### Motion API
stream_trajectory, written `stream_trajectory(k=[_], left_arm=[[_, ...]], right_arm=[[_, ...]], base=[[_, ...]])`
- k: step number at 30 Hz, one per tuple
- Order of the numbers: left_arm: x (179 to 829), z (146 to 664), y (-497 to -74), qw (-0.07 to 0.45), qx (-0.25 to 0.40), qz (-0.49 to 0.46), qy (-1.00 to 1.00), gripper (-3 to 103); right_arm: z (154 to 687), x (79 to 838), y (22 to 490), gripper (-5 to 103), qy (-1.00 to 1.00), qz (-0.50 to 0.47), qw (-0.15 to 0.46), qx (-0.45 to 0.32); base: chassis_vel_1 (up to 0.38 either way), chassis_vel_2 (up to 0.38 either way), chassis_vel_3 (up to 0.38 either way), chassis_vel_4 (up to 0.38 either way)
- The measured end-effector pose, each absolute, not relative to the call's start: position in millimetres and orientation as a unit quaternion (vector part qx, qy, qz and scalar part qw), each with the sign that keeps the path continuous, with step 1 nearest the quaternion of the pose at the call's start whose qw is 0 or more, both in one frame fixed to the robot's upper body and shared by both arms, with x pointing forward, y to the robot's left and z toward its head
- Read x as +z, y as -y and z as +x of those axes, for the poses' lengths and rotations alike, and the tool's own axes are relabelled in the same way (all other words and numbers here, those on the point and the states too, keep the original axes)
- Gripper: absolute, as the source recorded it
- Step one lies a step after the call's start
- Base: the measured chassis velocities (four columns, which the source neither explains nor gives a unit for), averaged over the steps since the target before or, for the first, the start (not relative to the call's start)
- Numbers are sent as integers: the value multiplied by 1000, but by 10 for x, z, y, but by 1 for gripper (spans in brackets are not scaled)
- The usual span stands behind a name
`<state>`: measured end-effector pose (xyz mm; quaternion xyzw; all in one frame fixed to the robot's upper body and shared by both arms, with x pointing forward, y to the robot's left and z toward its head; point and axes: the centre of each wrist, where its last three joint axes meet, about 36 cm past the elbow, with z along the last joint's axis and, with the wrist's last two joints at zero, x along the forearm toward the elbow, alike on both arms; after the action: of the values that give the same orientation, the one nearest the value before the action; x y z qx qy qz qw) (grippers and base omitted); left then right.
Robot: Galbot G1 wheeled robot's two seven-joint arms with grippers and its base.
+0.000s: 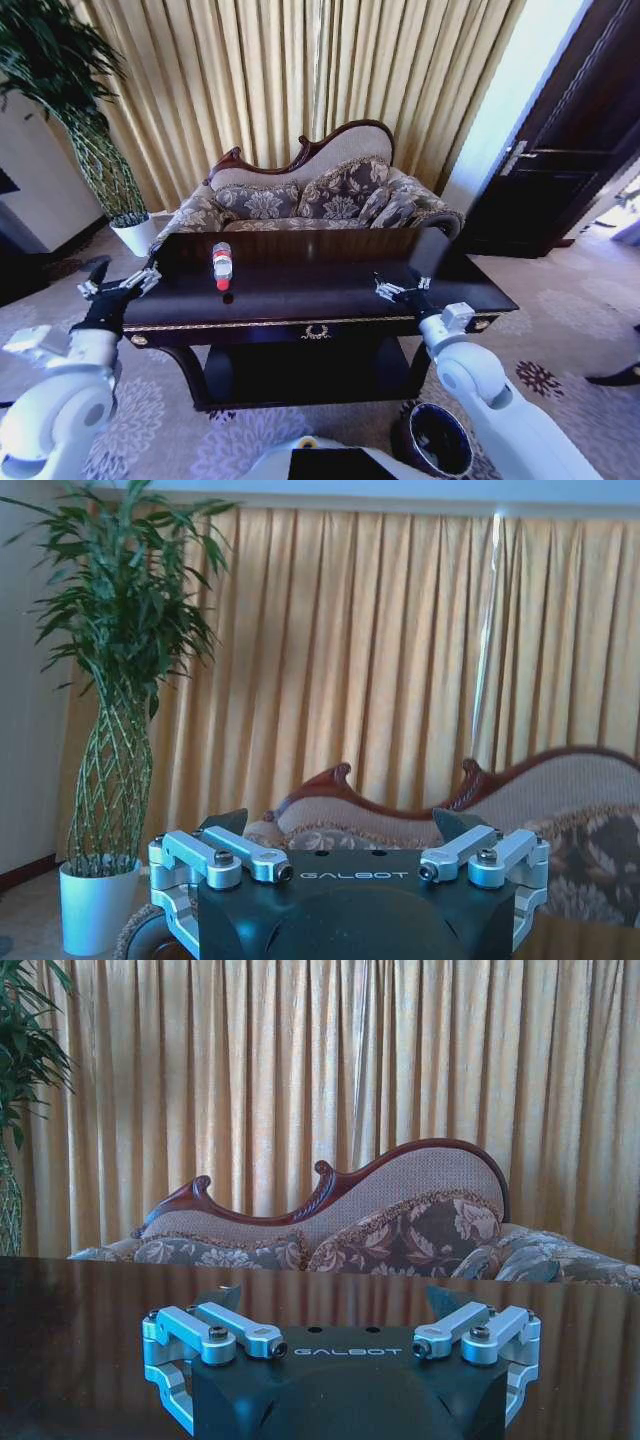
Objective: Move to the front of the table and place the trash on the table into the trash bin.
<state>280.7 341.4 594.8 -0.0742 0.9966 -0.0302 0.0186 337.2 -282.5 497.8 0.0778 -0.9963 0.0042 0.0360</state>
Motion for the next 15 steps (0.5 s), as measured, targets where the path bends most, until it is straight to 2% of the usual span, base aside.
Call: stream_trajectory(k=[6,15], left_arm=[[6197,3013,-3367,-12,-27,-51,-998,100],[6181,3386,-3249,-61,-17,-47,-997,100]], right_arm=[[3338,4936,2809,100,996,77,41,3],[3307,4908,2795,100,996,76,44,1]], base=[[0,0,0,0],[0,0,0,0]])
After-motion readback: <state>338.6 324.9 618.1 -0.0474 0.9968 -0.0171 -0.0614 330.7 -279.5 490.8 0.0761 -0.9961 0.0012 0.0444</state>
